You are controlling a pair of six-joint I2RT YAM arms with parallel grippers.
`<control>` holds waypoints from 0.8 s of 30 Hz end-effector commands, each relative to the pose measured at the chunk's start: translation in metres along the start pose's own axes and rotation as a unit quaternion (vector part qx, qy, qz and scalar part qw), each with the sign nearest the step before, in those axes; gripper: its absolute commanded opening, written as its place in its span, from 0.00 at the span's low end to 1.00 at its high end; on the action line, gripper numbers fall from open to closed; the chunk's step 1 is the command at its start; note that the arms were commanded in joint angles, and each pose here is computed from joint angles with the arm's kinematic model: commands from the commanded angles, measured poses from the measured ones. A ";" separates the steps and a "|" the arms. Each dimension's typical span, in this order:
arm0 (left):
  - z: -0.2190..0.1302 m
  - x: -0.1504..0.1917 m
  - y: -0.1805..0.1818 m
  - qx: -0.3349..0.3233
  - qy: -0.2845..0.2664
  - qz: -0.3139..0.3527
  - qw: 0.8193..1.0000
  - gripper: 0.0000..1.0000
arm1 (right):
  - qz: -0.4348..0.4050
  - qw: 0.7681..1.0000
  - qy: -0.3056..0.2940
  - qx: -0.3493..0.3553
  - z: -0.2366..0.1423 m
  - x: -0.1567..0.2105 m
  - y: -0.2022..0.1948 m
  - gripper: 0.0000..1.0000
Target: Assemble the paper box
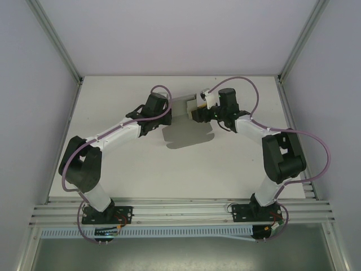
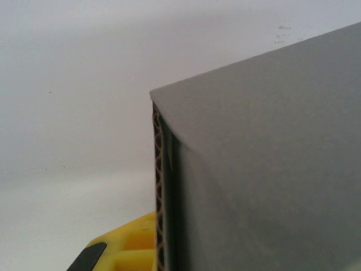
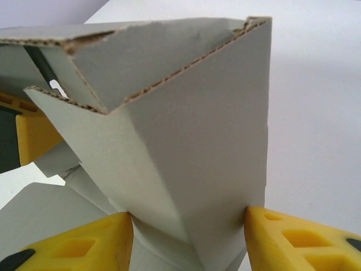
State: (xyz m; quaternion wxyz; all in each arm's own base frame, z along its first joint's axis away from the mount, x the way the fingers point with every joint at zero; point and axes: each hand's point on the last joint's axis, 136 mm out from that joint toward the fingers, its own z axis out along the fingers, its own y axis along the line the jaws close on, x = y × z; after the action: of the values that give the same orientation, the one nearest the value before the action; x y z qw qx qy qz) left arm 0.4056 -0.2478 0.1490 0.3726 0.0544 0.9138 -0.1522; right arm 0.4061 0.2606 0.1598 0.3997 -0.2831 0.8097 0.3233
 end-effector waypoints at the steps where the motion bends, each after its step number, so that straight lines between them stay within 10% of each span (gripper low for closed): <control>1: -0.013 -0.014 -0.048 0.096 -0.016 0.015 0.995 0.00 | -0.029 1.000 0.005 -0.007 0.011 -0.008 0.014 0.64; 6: -0.014 -0.014 -0.049 0.100 -0.017 0.016 0.995 0.00 | -0.023 0.999 0.016 0.035 0.018 -0.006 -0.003 0.78; 11: -0.015 -0.014 -0.047 0.095 -0.018 0.016 0.995 0.00 | -0.030 0.999 0.010 0.041 0.017 -0.007 -0.003 0.49; 20: -0.011 -0.013 -0.042 0.078 -0.013 0.010 0.997 0.00 | -0.036 0.998 0.004 0.059 0.004 -0.007 0.000 0.42; 24: -0.013 -0.013 -0.032 0.053 -0.017 0.001 0.998 0.00 | -0.019 0.985 0.011 0.170 -0.012 -0.011 -0.023 0.36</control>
State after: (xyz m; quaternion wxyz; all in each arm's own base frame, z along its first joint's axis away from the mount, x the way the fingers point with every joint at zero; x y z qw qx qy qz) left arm 0.4008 -0.2596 0.1508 0.3678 0.0680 0.9111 -0.1731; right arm 0.4140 0.2578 0.1549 0.4141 -0.2759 0.8339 0.2386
